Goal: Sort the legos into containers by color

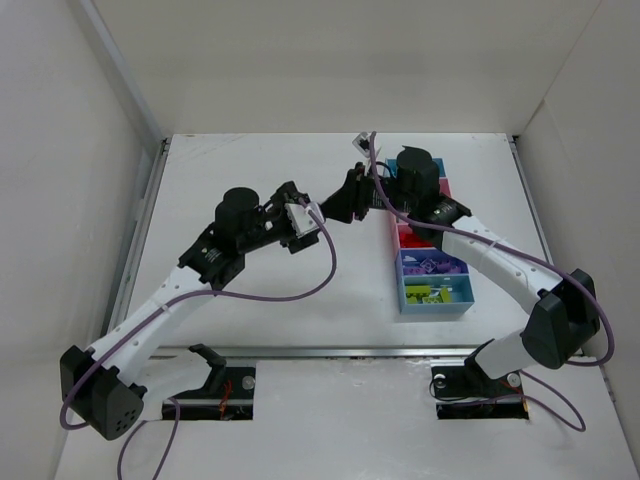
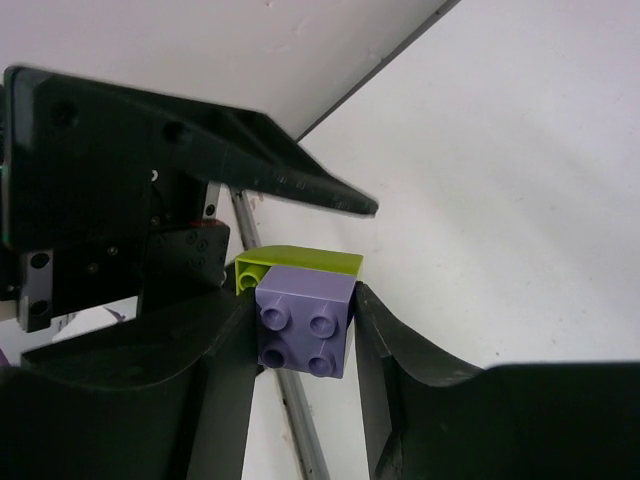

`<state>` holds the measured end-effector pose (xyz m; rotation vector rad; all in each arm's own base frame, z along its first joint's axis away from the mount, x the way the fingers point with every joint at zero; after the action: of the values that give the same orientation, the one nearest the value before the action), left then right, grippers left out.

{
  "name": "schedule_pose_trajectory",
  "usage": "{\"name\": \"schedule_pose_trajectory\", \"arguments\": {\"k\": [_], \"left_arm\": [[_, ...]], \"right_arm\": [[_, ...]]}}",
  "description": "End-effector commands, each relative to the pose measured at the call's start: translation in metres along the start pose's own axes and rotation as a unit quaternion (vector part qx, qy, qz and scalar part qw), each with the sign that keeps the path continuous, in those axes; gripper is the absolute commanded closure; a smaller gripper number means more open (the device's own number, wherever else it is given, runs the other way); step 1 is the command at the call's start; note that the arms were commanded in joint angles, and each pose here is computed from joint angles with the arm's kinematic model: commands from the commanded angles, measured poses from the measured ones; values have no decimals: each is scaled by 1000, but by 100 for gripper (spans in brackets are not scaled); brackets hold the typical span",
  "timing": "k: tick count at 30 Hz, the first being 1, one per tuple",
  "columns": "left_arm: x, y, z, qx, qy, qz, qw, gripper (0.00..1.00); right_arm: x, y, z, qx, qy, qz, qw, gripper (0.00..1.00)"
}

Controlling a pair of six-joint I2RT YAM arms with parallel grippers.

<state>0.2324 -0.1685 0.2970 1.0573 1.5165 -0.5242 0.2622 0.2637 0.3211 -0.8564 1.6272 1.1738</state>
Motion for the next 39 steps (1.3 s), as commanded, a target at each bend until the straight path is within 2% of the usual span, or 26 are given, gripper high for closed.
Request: {"name": "schedule_pose_trajectory", "arguments": {"k": [1,3,6,11,14,18,19,24,28,32,35,38,39], "left_arm": [[-34,-2,-5,29,-56,17,998,38],[-34,-3,-4,36,-53,5,998,47],[-34,-5,2,51,-52,-1,997,47],[-33,0,5,34,-40,-9,999,100],[-27,2,6,22,-23,-20,999,100],[8,2,14,-9,54,-54,997,100],[13,2,16,-14,67,-62,996,100],[38,11,27,-22,124,-115,985,100],[37,8,28,-3,118,-117,986,100],[37,7,31,12,112,-119,986,100],[35,9,35,12,113,-119,986,100],[35,10,37,12,113,-119,986,100],[37,10,39,13,117,-121,986,100]], "right_arm": [[-11,3,-2,-16,-25,-32,999,100],[-11,3,-2,-16,-25,-32,999,100],[-11,3,-2,-16,-25,-32,999,100],[-12,1,-4,-16,-25,-32,999,100],[-14,-13,-16,4,-31,-19,999,100],[-18,-51,-69,98,-62,10,993,100],[-14,-70,-91,148,-72,19,986,100],[-6,-91,-139,275,-97,34,956,100],[13,-115,-145,344,-76,75,933,100],[15,-121,-137,308,-61,84,946,100],[13,-129,-144,335,-62,91,936,100],[16,-138,-156,381,-39,95,919,100],[16,-142,-161,417,-29,93,903,100]]}}
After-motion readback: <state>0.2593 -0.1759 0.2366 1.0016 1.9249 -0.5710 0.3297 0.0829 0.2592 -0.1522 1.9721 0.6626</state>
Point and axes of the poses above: each gripper's point midway between its finger pads, its own z axis out along the fingers, its own y axis along the line the jaws close on, x = y × z, the point moved 9 cm from there along -z, back along the fingers, and after that the axes turned 15 degrees about -z, right-handed, at the moved point
